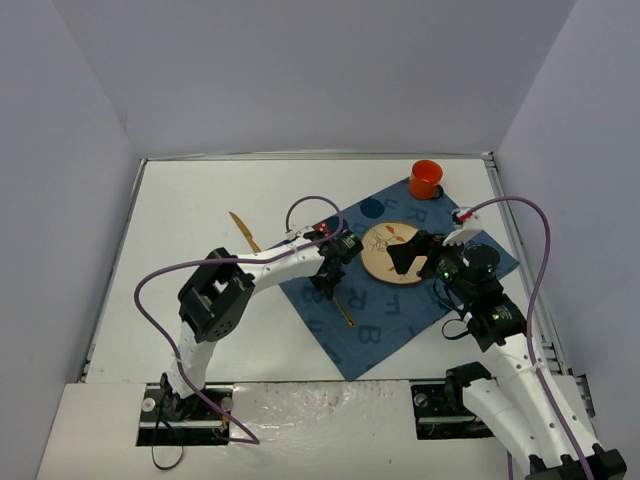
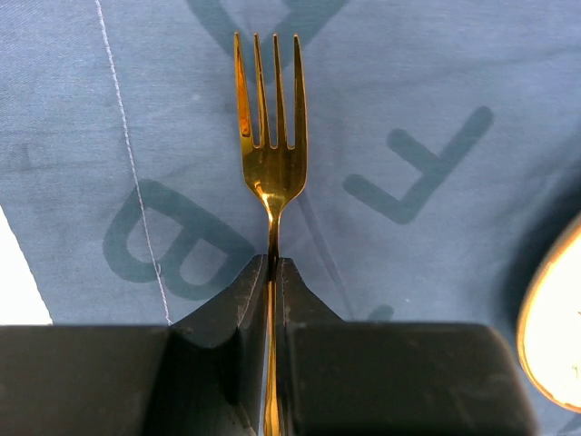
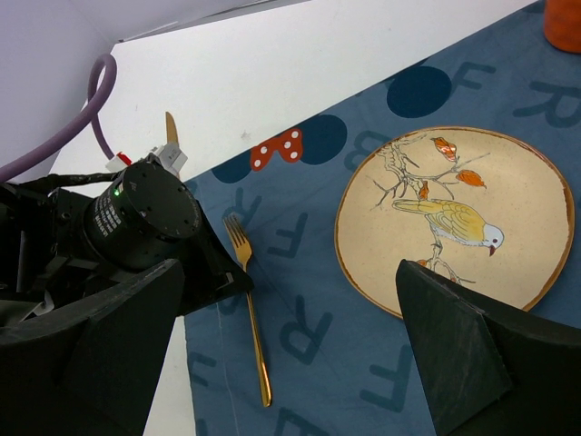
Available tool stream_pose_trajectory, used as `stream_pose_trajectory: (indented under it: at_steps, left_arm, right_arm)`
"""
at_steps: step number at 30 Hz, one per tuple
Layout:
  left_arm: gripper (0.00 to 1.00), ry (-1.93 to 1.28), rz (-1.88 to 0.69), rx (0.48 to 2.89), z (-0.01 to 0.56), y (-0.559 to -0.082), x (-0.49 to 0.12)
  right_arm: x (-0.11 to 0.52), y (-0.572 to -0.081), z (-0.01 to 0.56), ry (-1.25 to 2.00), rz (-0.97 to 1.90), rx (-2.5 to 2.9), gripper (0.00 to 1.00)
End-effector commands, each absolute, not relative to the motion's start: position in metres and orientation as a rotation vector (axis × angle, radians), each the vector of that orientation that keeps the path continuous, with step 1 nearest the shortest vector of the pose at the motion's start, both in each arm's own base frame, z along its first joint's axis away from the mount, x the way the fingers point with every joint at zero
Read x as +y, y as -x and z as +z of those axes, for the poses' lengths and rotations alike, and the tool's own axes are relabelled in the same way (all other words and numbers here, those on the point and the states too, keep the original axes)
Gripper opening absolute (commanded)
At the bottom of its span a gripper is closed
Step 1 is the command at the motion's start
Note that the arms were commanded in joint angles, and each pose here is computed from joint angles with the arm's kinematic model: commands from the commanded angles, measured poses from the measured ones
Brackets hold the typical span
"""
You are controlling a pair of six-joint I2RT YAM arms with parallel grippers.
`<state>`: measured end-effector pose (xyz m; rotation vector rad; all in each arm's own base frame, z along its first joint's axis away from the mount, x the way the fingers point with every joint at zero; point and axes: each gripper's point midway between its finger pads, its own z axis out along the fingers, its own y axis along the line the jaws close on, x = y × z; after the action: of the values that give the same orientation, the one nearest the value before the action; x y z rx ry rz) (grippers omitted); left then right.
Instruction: Set the dinner table for one person
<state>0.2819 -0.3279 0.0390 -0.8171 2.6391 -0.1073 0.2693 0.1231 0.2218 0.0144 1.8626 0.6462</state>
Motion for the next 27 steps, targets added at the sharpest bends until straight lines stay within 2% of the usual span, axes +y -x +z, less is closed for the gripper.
stream_pose_trajectory:
  at_steps: [1, 4, 18, 25, 27]
  left_arm:
    - [0.0, 0.872, -0.211, 2.58, 0.062, -0.289, -0.339]
    - [0.01, 0.871, -0.215, 2.582, 0.062, -0.29, -0.341]
    - [0.21, 0.897, -0.197, 2.604, 0.053, -0.283, -0.337]
    - [0.33, 0.826, -0.236, 2.531, 0.095, -0.294, -0.323]
    - [0.4, 0.796, -0.272, 2.489, 0.118, -0.303, -0.31]
  right_arm:
    - [0.126, -0.273, 0.234, 0.008, 0.657, 1.806, 1.0]
    - [0.127, -0.273, 0.234, 0.011, 0.657, 1.807, 1.0]
    - [0.127, -0.273, 0.231, 0.013, 0.65, 1.812, 1.0]
    - [0.128, -0.271, 0.233, 0.029, 0.655, 1.807, 1.0]
    - [0.129, -0.271, 0.233, 0.036, 0.656, 1.807, 1.0]
